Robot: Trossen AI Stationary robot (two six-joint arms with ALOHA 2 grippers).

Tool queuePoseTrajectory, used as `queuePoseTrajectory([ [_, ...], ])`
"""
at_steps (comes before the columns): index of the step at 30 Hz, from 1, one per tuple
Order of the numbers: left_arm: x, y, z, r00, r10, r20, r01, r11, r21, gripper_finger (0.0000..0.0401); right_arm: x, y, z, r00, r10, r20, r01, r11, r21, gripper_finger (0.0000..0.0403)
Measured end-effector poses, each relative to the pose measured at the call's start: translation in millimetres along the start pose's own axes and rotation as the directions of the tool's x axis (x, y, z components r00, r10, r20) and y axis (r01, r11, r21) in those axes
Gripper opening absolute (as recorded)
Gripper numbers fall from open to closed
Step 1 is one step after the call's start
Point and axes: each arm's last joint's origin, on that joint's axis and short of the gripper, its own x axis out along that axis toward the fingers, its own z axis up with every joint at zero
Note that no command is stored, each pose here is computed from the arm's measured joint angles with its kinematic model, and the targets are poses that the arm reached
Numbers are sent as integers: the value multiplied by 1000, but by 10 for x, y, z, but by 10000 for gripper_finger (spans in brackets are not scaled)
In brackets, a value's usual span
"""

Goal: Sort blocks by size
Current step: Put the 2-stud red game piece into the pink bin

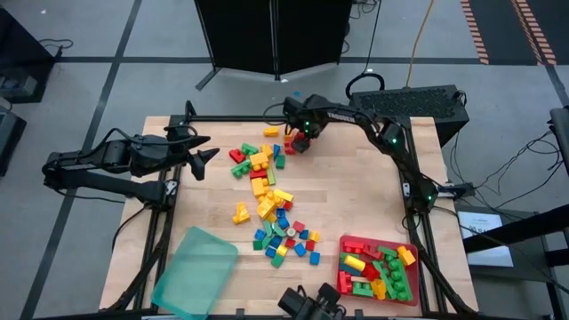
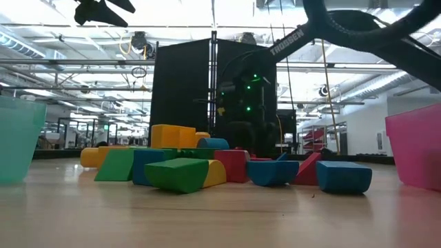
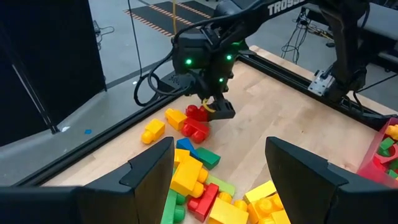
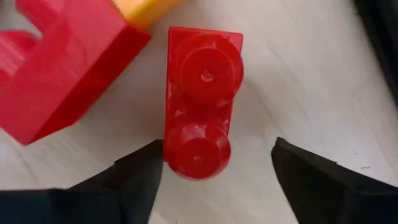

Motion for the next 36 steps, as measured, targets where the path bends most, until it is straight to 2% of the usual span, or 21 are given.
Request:
queuePoseTrajectory([
  [11,0,1,0,1000,4,2,-4,1000,18,255,-5,-10,8,1000,8,9,-7,999,-36,108],
  [20,0,2,0,1000,6,2,-6,1000,19,255,-75,40,-53,999,25,-32,-27,998,-54,103],
  [24,0,1,0,1000,6,2,-6,1000,19,255,-298,113,-105,998,55,-8,-55,995,-83,103],
  [30,-1,2,-1,1000,6,1,-6,1000,19,255,-596,272,-245,999,37,-12,-38,993,-116,103],
  [36,-1,-6,-6,1000,-17,-10,17,1000,20,255,-1237,683,-719,997,26,-67,-38,980,-193,103],
])
